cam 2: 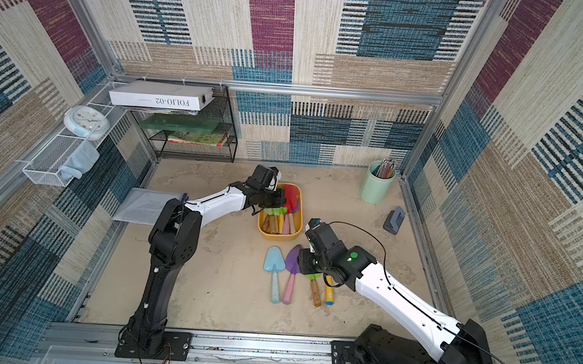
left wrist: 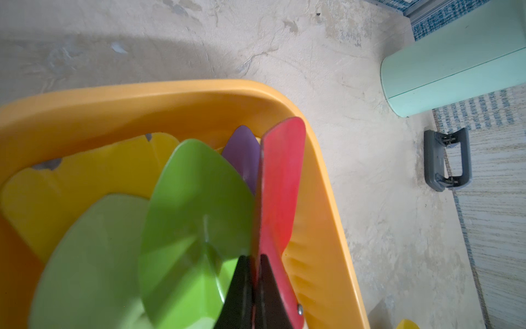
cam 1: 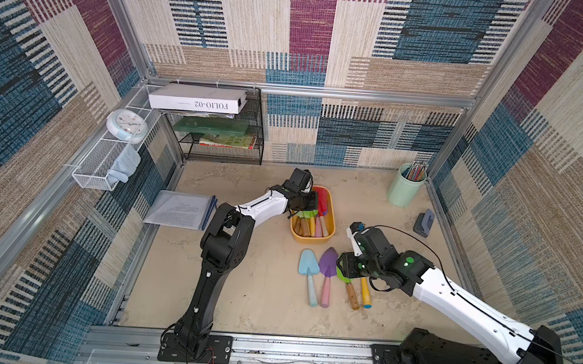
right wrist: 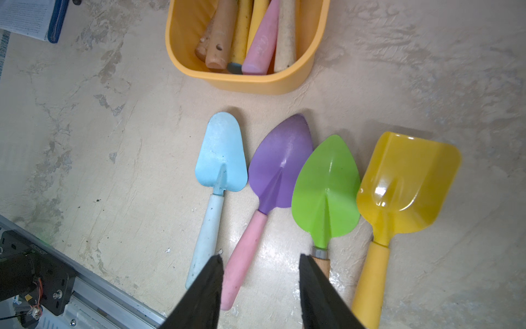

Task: Put the shovel into the storage box
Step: Place the shovel in the storage box.

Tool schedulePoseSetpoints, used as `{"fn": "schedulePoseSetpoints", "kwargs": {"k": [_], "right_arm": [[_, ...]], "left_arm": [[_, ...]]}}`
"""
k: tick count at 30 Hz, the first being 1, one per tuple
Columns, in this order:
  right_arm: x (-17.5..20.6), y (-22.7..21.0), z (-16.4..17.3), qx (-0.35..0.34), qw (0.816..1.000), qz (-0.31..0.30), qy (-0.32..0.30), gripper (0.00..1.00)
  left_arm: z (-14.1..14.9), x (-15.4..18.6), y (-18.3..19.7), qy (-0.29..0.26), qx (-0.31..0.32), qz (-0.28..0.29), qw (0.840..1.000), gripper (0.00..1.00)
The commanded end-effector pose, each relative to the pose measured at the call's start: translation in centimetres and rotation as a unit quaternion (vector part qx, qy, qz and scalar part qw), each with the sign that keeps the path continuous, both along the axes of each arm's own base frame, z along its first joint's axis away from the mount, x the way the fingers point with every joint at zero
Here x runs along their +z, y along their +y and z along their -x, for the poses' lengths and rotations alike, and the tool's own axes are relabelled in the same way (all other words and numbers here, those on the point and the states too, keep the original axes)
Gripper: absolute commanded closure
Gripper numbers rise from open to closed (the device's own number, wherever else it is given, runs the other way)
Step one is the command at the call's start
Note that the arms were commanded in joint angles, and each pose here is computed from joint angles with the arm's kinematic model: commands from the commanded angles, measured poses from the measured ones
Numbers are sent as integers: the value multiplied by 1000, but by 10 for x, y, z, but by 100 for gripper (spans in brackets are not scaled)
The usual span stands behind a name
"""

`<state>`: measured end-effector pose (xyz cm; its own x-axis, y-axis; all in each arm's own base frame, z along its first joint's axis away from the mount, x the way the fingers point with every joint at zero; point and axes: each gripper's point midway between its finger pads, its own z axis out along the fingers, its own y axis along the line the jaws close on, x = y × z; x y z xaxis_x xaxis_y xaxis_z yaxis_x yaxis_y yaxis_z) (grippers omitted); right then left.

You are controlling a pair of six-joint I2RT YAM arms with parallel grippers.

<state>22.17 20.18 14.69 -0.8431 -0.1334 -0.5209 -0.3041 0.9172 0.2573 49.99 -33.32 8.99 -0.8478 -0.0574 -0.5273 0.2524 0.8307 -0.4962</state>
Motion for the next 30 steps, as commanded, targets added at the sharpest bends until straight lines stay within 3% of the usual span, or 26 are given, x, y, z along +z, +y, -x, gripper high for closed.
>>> {"fn": "schedulePoseSetpoints", "kwargs": {"k": [1, 8, 21, 30], "right_arm": [[2, 2, -2, 1, 1000, -4, -6, 53], [1, 3, -2, 2, 1000, -6, -5, 52], [2, -1, -2, -7, 1000, -5, -11, 52], [-14, -35, -10, -100, 995, 29, -2, 53]], "left_arm": [[5, -1, -4, 11, -13, 5, 1000, 96], [9, 3, -6, 13, -27, 6, 1000, 73], [16, 17, -1, 13, -33, -3, 999, 64], [30, 51, 9, -15, -34, -6, 999, 63]]}}
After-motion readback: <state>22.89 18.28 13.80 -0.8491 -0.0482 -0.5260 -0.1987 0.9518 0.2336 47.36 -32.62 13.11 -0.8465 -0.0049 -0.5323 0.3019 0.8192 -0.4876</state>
